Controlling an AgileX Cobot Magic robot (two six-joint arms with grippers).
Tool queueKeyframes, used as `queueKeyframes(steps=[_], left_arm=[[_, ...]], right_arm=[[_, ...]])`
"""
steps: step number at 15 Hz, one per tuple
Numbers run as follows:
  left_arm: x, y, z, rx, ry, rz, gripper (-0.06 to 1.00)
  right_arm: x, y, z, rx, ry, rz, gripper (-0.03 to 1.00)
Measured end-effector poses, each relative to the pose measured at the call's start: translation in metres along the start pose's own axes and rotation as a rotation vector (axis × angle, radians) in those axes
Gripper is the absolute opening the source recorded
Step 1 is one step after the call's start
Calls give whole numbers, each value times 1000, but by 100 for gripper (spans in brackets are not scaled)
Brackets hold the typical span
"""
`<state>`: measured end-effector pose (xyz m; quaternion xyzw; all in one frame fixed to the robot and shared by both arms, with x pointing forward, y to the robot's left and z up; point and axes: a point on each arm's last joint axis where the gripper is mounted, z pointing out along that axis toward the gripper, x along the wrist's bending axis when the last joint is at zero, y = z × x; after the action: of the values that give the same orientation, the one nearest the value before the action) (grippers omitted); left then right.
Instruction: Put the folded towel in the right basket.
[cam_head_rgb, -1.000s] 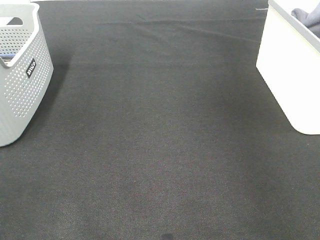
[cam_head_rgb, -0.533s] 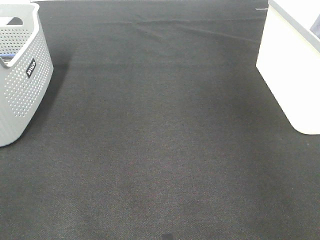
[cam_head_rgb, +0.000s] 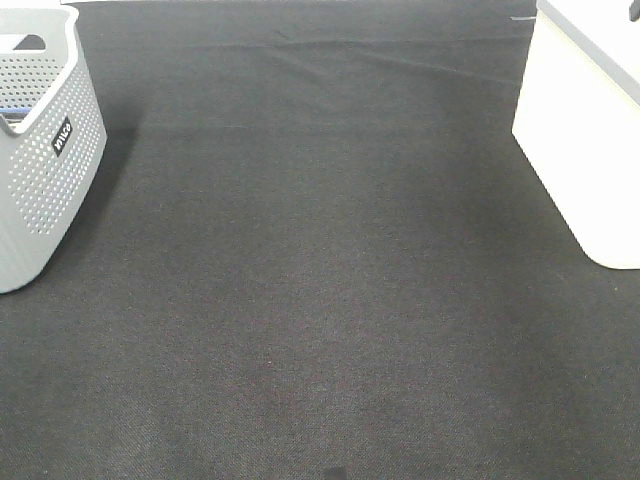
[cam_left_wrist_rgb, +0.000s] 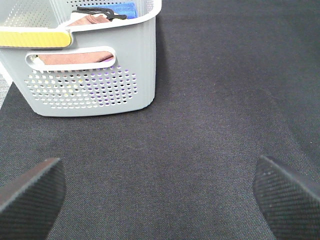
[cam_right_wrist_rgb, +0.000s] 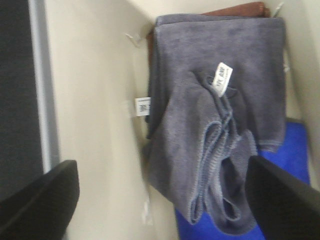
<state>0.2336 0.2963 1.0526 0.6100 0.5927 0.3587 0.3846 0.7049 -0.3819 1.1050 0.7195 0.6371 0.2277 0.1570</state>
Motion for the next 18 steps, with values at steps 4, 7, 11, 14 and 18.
queueKeyframes(steps=[4,7,11,14,18], left_arm=[[0,0,0,0,0,0,97],[0,0,0,0,0,0,97],[0,0,0,0,0,0,97],[0,0,0,0,0,0,97],[0,0,0,0,0,0,97]], right_arm=[[16,4,-31,-64,52,-8,85],[67,2,-59,-112,74,-123,85],[115,-9,-91,-158,117,-226,85],[115,-28,-108,-126,121,-227,85],[102,-92,-138,-31,75,-224,85]])
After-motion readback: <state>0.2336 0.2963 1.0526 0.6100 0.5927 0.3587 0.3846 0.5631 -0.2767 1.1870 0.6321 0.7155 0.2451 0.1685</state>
